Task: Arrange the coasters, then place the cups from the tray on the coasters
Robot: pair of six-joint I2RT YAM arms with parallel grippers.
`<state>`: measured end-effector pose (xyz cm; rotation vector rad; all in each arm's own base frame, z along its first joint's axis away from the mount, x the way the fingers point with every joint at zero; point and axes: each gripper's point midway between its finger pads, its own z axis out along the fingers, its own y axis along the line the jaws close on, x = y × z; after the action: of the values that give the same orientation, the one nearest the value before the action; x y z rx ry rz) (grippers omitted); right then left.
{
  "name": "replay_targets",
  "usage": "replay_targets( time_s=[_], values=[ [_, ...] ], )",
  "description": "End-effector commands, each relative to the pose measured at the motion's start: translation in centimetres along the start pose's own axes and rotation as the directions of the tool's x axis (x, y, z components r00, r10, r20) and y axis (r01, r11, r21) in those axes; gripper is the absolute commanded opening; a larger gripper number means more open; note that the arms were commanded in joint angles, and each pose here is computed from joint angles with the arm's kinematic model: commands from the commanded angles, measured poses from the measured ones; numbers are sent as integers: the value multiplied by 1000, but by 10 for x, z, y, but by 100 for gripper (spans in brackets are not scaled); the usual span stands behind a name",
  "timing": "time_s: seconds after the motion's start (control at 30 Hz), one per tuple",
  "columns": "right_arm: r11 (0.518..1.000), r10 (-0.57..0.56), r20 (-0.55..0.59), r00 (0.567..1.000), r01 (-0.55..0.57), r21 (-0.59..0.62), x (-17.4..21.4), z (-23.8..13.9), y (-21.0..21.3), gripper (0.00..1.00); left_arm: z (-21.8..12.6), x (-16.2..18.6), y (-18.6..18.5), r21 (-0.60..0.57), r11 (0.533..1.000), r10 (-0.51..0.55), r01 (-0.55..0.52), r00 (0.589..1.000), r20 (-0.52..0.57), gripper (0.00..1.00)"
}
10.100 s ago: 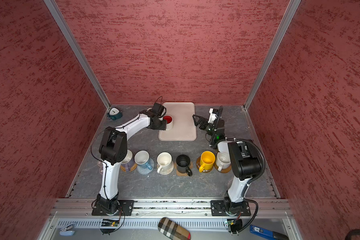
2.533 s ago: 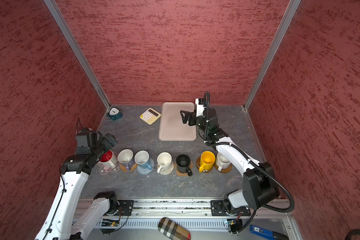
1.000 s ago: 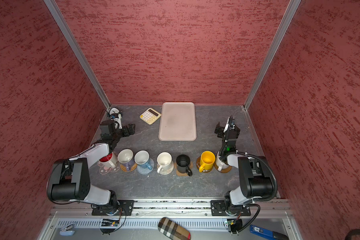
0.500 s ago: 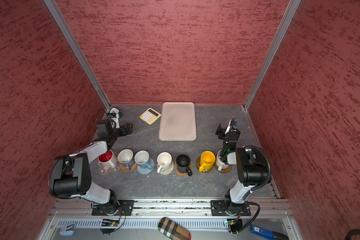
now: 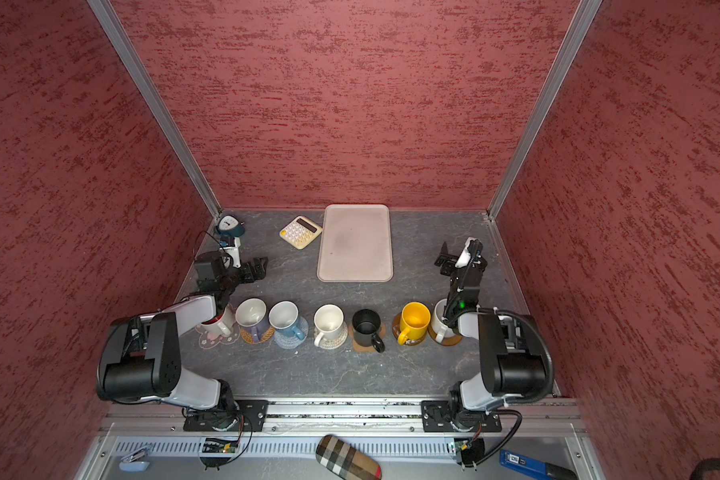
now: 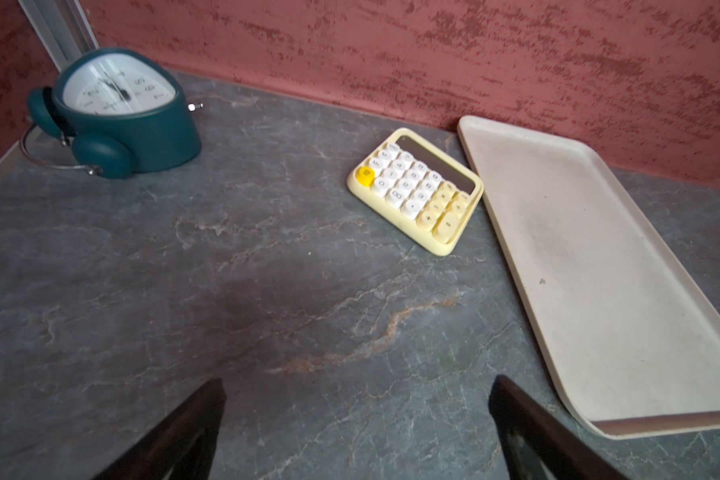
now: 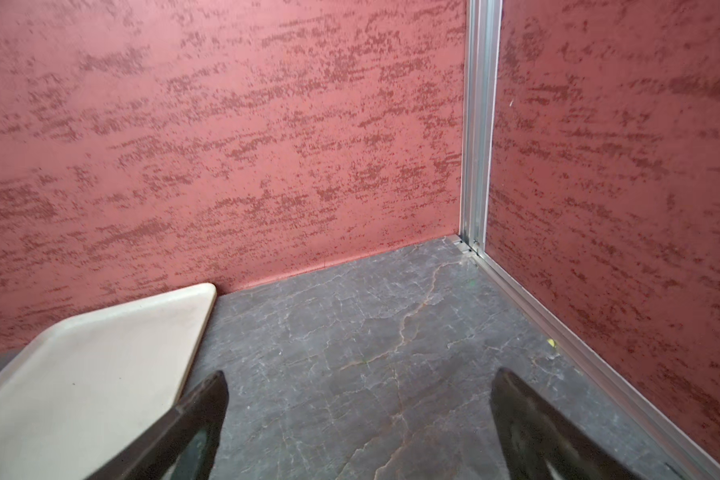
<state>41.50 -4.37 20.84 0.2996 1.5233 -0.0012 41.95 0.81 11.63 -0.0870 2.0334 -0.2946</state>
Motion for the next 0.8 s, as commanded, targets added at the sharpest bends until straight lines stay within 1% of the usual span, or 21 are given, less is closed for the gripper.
replay_targets(
  time_s=[0.0, 0.17, 0.37, 0.5, 0.6, 0.7, 0.77],
  values=[
    [1000, -9, -25, 1000, 10, 5, -3, -10, -2, 99, 3, -1, -7, 40, 998, 49, -51, 997, 60, 100],
    [999, -40, -78, 996, 42, 25, 9, -16, -8, 99, 3, 2, -8, 44, 998, 50, -52, 998, 48, 100],
    [997, -68, -93, 993, 71, 34, 13, -22, -11, 99, -6, 4, -16, 35, 994, 99, -103, 989, 107, 100],
    [996, -76, -92, 993, 80, 41, 14, -21, -12, 99, -8, 6, -17, 24, 993, 111, -115, 986, 122, 100],
    [996, -76, -93, 993, 80, 33, 14, -23, -12, 99, -14, 7, -18, 3, 991, 132, -135, 978, 164, 100],
    [996, -79, -106, 991, 82, 32, 20, -28, -13, 99, -14, 14, -20, -7, 988, 152, -154, 970, 191, 100],
    [996, -80, -114, 990, 85, 39, 25, -31, -15, 99, -15, 14, -18, -20, 989, 147, -146, 969, 198, 100]
  ],
)
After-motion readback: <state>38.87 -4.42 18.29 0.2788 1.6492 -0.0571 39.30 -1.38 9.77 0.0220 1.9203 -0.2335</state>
